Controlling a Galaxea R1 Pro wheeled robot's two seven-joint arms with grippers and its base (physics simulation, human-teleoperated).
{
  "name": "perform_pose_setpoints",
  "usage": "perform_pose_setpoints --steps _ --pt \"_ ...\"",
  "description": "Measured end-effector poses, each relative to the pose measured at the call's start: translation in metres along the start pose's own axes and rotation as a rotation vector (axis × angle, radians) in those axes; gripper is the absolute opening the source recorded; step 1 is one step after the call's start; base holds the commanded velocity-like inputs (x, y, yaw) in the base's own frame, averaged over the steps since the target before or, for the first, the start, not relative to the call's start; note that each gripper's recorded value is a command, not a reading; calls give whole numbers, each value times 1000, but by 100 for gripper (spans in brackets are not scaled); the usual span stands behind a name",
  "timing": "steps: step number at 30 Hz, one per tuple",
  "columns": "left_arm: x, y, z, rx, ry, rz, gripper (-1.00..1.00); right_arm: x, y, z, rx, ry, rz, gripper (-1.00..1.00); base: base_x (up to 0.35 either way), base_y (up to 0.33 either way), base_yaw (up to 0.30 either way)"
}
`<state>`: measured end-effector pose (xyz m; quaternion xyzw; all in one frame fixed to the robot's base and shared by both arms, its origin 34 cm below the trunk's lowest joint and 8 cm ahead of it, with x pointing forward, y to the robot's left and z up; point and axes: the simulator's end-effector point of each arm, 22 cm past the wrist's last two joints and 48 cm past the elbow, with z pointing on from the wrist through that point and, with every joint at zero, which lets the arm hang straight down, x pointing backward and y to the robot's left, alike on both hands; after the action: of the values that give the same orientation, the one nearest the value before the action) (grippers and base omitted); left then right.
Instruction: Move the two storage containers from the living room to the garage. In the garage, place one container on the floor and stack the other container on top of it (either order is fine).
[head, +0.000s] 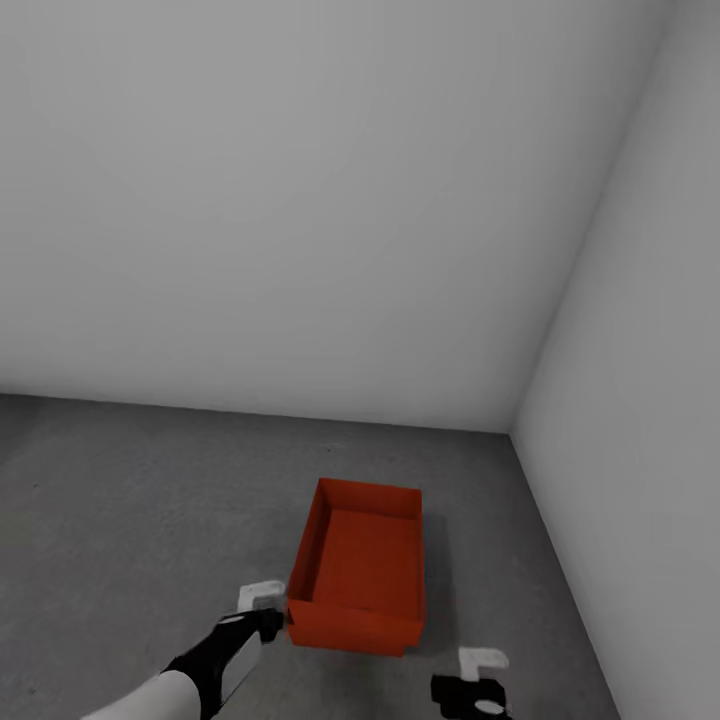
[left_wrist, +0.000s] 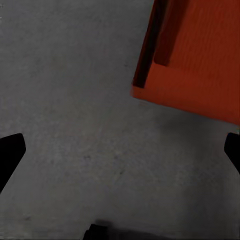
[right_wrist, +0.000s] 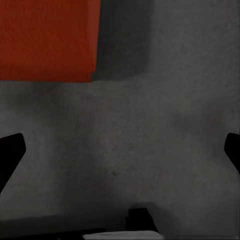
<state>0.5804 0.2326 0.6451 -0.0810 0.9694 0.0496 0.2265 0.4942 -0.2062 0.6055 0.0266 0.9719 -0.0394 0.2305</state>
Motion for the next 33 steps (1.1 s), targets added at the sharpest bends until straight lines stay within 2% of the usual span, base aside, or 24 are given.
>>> perform_pose_setpoints --steps 4,8,13,18,27,33 --pt "48 19 4 -39 69 -44 100 26 0 -3 -2 50 -7 100 0 0 0" --pt "79 28 3 -55 122 -51 100 58 -1 -8 -2 95 -12 100 0 0 0" --pt "104 31 1 -58 157 -50 100 95 -3 -16 -3 144 -19 100 0 0 0" --pt "161 41 -8 -70 229 -40 100 130 -5 -25 -2 188 -22 100 0 0 0" --pt "230 56 -24 -90 319 -28 100 153 -10 -32 4 225 -25 100 0 0 0" --pt "261 63 -33 -101 361 -25 100 185 -15 -41 8 299 -40 100 0 0 0"
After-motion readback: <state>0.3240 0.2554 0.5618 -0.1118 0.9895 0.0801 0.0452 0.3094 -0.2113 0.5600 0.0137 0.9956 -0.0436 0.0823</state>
